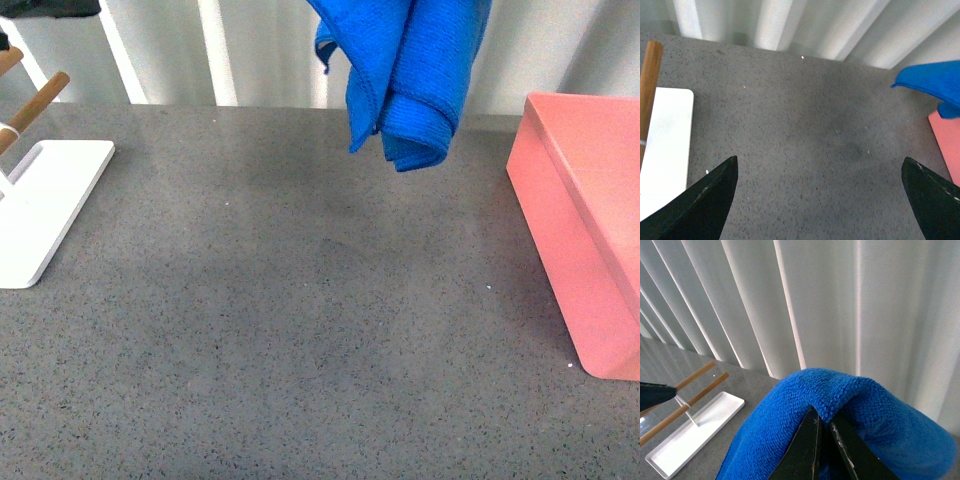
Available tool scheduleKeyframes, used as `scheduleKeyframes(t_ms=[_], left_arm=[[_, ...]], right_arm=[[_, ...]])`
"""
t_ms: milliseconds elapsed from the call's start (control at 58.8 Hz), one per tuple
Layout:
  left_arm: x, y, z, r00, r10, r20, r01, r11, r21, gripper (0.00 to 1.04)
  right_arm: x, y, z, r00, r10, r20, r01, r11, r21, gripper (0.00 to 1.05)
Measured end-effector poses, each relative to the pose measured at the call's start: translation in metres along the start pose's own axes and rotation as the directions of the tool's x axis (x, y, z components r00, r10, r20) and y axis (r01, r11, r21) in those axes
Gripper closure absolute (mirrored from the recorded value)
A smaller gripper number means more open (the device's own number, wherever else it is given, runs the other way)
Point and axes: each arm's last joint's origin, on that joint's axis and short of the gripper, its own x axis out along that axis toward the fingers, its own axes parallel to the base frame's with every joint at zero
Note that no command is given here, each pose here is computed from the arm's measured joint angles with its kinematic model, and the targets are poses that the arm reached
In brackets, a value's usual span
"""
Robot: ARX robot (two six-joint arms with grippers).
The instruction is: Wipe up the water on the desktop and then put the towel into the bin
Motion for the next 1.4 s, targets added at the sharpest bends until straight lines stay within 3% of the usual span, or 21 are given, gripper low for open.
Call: scheduleKeyframes(t_ms=[289,340,374,476,578,817,1157,1395], left_arm=[[-0.037,0.003,-0.026,0.999,-0.032,-0.031,0.034,0.997,0.068,0.08],[-0.040,0.006,-0.033,0.986,0.096,0.135,-0.113,0.986,0.125,0.17],[-0.047,0.008,-0.041,0.951,0.168,0.258,-0.209,0.968,0.138,0.24],[-0.072,0.003,-0.056,0.872,0.196,0.448,-0.285,0.948,0.139,0.42],[-0.088,-0.006,-0.061,0.838,0.193,0.510,-0.302,0.943,0.139,0.60],[-0.105,-0.015,-0.089,0.855,0.181,0.486,-0.288,0.945,0.155,1.01],[-0.127,-0.017,-0.120,0.856,0.184,0.484,-0.290,0.944,0.155,1.01],[-0.141,-0.021,-0.123,0.848,0.179,0.499,-0.290,0.944,0.155,1.01]], right_arm=[[-0.005,-0.007,-0.010,0.999,-0.021,-0.031,0.020,0.999,-0.029,1.01],[-0.005,-0.007,-0.012,0.999,-0.021,-0.037,0.020,0.999,-0.030,1.01],[-0.005,-0.007,-0.013,0.999,-0.021,-0.039,0.019,0.999,-0.033,1.01],[-0.004,-0.007,-0.015,0.999,-0.018,-0.047,0.016,0.999,-0.034,1.01],[-0.003,-0.006,-0.016,0.999,-0.012,-0.051,0.011,0.999,-0.036,1.01],[-0.002,-0.002,-0.019,0.997,-0.019,-0.076,0.016,0.999,-0.037,1.01],[-0.011,0.000,-0.019,0.995,-0.045,-0.088,0.042,0.999,-0.034,1.01],[-0.014,0.005,-0.015,0.996,-0.036,-0.076,0.033,0.999,-0.038,1.01]])
